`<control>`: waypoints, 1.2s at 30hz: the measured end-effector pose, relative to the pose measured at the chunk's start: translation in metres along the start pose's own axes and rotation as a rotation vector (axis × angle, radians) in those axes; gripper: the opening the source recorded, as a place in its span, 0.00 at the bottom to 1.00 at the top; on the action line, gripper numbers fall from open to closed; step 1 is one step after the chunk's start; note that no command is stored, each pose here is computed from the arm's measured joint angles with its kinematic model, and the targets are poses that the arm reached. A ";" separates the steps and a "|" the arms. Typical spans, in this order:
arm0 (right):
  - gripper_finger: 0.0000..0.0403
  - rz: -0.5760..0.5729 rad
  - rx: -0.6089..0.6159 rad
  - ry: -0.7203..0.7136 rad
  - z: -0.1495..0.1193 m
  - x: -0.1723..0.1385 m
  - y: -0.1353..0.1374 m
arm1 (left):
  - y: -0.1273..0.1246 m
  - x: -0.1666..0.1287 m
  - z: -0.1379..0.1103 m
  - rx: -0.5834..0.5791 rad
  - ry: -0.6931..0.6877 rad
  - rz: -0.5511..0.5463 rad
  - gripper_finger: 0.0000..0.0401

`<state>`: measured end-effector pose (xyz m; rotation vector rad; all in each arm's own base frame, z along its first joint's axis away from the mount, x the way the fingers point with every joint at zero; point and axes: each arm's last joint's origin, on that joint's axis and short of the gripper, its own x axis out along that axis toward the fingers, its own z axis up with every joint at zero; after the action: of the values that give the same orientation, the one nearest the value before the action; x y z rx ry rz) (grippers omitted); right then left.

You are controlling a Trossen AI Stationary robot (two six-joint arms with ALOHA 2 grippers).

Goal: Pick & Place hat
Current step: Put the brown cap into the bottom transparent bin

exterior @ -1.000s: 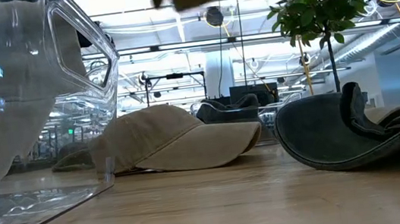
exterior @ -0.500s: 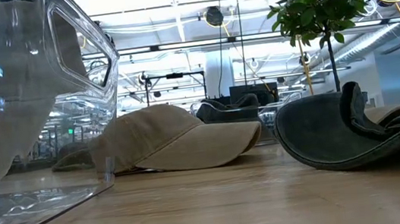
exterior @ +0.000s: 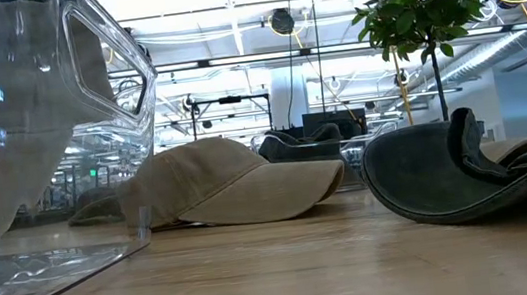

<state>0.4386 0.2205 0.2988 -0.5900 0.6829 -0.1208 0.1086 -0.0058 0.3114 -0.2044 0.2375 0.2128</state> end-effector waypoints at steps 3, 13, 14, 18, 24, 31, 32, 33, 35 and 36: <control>0.02 -0.022 -0.069 0.043 -0.007 0.012 0.015 | 0.000 0.000 -0.001 0.001 0.008 0.002 0.01; 0.05 -0.109 -0.289 0.098 -0.020 0.036 0.053 | 0.000 0.000 -0.001 -0.004 0.008 0.002 0.01; 0.06 -0.113 -0.278 0.089 -0.018 0.036 0.051 | 0.000 0.000 -0.001 -0.004 0.008 0.002 0.01; 0.09 -0.112 -0.280 0.088 -0.018 0.036 0.050 | 0.000 0.000 -0.001 -0.004 0.008 0.002 0.02; 0.09 0.046 -0.320 0.065 -0.019 0.034 0.057 | 0.000 0.000 -0.001 -0.002 0.013 0.003 0.02; 0.18 0.051 -0.303 0.054 -0.017 0.028 0.056 | 0.000 0.000 -0.002 0.008 0.027 -0.021 0.01; 0.20 0.050 -0.301 0.051 -0.016 0.028 0.056 | 0.000 0.000 -0.003 0.009 0.031 -0.020 0.01; 0.22 0.050 -0.299 0.049 -0.016 0.028 0.056 | 0.000 0.000 -0.003 0.010 0.033 -0.019 0.02; 0.27 0.050 -0.299 0.046 -0.016 0.028 0.056 | 0.000 0.000 -0.003 0.009 0.038 -0.018 0.03; 0.29 0.051 -0.298 0.043 -0.015 0.027 0.057 | 0.000 0.000 -0.003 0.009 0.038 -0.018 0.03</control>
<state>0.4451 0.2525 0.2432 -0.8572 0.7637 0.0167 0.1078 -0.0064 0.3083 -0.2013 0.2745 0.1897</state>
